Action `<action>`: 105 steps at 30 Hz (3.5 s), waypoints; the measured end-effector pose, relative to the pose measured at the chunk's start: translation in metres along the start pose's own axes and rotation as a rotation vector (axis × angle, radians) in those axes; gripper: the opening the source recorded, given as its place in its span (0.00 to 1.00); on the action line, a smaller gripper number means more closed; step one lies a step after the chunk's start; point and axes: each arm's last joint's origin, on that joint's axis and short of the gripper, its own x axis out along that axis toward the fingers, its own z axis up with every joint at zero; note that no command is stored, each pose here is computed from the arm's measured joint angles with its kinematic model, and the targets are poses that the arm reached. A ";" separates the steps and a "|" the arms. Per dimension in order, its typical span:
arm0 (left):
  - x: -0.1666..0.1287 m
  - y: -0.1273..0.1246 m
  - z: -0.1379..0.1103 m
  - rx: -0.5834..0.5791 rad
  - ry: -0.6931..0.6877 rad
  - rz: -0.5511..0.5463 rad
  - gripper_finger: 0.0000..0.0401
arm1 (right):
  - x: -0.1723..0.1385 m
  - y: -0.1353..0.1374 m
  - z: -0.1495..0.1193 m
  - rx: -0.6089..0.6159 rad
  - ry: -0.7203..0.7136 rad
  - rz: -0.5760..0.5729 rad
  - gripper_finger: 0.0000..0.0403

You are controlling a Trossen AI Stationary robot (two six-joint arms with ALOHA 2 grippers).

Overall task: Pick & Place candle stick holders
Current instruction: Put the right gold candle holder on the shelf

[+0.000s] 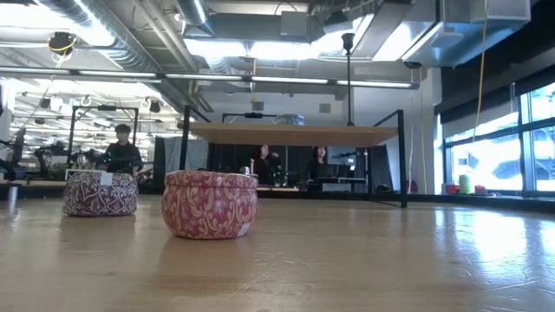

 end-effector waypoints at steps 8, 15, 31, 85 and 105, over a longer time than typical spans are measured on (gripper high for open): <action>0.010 0.003 -0.005 -0.047 -0.001 0.073 1.00 | 0.000 0.000 0.000 -0.018 0.000 0.003 0.04; 0.053 0.018 -0.018 -0.112 -0.008 -0.021 0.97 | 0.002 -0.004 0.002 -0.040 -0.003 -0.012 0.04; 0.052 0.020 -0.007 -0.123 -0.090 -0.082 0.53 | 0.006 -0.009 -0.001 -0.060 0.021 -0.045 0.04; -0.079 0.172 0.044 0.025 -0.019 0.750 0.03 | -0.034 -0.062 0.011 -0.357 0.219 -0.383 0.40; -0.080 0.308 0.035 -0.076 -0.067 1.031 0.03 | -0.120 -0.160 0.022 -0.240 -0.066 -0.180 0.39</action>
